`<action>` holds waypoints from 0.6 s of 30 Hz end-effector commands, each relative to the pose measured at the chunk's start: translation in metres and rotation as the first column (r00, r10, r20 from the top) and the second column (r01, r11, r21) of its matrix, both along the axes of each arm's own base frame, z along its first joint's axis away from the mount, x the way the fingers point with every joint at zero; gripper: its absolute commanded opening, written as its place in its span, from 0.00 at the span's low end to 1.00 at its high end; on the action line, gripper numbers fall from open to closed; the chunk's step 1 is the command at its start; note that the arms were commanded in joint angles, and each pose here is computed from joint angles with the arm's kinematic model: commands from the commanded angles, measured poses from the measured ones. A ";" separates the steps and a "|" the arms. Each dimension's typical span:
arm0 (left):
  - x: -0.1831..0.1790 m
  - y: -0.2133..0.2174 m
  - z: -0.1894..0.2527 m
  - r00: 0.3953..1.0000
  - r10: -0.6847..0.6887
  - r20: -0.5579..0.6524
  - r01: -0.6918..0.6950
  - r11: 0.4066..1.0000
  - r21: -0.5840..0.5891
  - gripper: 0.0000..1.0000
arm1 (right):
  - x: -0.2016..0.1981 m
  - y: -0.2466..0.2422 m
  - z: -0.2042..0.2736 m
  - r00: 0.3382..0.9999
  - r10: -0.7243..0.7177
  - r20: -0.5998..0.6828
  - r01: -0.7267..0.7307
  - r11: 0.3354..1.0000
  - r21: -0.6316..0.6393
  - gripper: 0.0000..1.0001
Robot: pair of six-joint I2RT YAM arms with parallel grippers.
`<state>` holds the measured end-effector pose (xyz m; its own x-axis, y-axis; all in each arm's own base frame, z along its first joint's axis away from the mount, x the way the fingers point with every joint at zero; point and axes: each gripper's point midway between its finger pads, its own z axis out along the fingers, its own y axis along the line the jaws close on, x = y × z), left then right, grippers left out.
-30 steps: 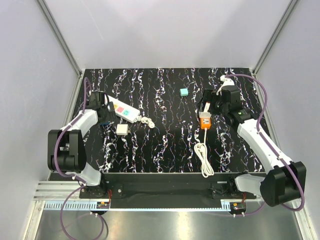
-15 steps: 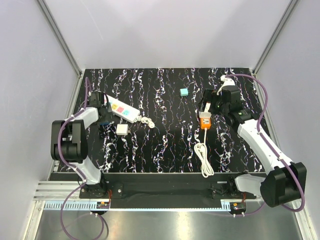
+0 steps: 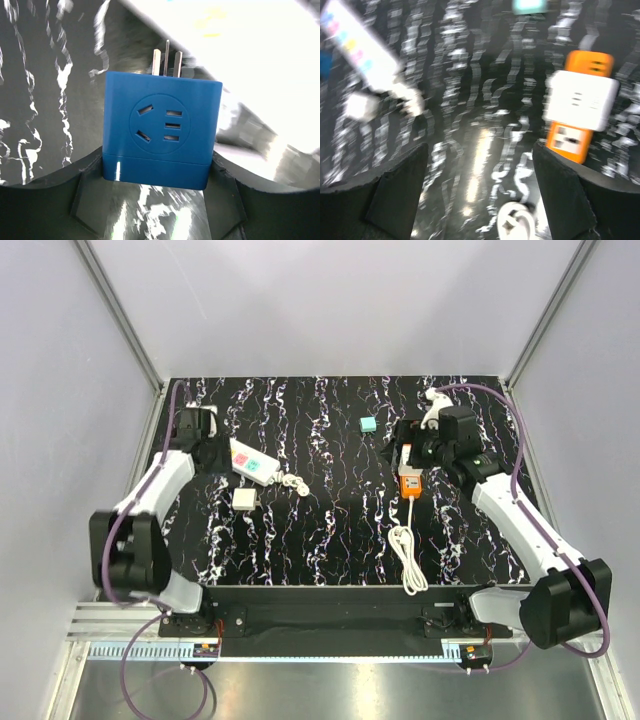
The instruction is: Insert the plug
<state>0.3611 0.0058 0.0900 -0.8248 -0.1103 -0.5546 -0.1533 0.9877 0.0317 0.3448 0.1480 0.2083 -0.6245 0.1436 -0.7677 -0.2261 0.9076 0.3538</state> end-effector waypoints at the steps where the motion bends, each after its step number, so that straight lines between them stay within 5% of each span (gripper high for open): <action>1: 0.002 -0.064 0.096 0.934 -0.262 0.244 0.294 0.950 -0.104 0.00 | -0.018 0.051 0.047 0.958 0.273 0.090 -0.283 0.949 0.136 0.91; 2: -0.002 -0.082 0.109 0.901 -0.324 0.288 0.376 0.915 -0.146 0.00 | -0.022 0.056 0.050 0.947 0.306 0.098 -0.318 0.936 0.151 0.91; 3: -0.017 -0.122 0.131 0.816 -0.446 0.369 0.546 0.803 -0.240 0.00 | -0.026 0.060 0.055 0.937 0.333 0.105 -0.346 0.923 0.166 0.91; 6: -0.047 -0.177 0.161 0.611 -0.621 0.490 0.785 0.552 -0.280 0.00 | -0.047 0.073 0.063 0.885 0.444 0.141 -0.465 0.860 0.209 0.91; 7: -0.081 -0.212 0.176 0.450 -0.695 0.560 0.892 0.332 -0.306 0.00 | -0.064 0.082 0.075 0.829 0.525 0.195 -0.559 0.794 0.238 0.92; 9: -0.119 -0.241 0.189 0.244 -0.733 0.635 0.960 0.087 -0.268 0.00 | -0.087 0.089 0.079 0.755 0.612 0.237 -0.656 0.709 0.258 0.93; 12: -0.152 -0.256 0.208 0.082 -0.697 0.712 0.960 -0.136 -0.244 0.00 | -0.119 0.094 0.094 0.629 0.697 0.345 -0.777 0.579 0.248 0.94; 15: -0.166 -0.259 0.218 0.018 -0.659 0.752 0.942 -0.241 -0.234 0.00 | -0.143 0.096 0.103 0.551 0.737 0.392 -0.834 0.493 0.246 0.96; 18: -0.170 -0.261 0.223 -0.003 -0.652 0.758 0.939 -0.262 -0.221 0.00 | -0.152 0.100 0.108 0.513 0.757 0.405 -0.858 0.450 0.245 0.97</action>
<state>0.2103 -0.2505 0.2768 -0.4102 0.2420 -0.8793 0.9110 0.0637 -0.4075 0.2158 0.2408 0.2957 -0.5262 -0.0290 -0.8499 -0.8315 0.2268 0.5071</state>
